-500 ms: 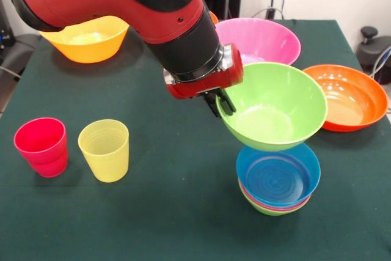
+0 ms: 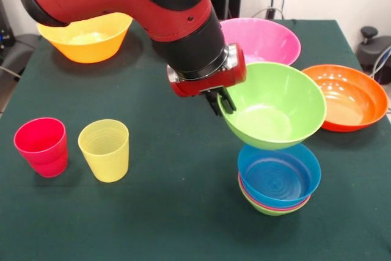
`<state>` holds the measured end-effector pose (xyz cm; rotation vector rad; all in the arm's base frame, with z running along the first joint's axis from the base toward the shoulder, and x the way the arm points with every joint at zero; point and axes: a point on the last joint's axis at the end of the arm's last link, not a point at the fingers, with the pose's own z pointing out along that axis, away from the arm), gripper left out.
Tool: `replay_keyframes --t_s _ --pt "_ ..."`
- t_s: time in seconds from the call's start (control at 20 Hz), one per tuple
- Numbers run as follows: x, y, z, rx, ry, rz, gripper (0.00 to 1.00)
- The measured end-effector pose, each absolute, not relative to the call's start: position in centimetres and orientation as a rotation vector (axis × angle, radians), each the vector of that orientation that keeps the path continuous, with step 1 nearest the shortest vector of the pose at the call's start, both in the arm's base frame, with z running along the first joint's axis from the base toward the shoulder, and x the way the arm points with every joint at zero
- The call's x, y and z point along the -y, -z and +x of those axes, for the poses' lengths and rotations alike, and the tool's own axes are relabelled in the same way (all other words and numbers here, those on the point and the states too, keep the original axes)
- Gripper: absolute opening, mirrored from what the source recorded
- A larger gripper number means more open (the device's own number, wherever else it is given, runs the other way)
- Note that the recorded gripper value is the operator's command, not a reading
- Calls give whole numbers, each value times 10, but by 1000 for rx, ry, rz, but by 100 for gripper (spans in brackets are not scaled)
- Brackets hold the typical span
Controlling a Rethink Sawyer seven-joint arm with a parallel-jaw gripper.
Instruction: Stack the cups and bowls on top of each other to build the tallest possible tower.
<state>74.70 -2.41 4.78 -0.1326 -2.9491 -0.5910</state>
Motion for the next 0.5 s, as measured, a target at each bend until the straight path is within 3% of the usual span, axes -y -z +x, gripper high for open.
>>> replay_keyframes --t_s 0.5 --pt "16 -54 758 2977 575 -113 0"
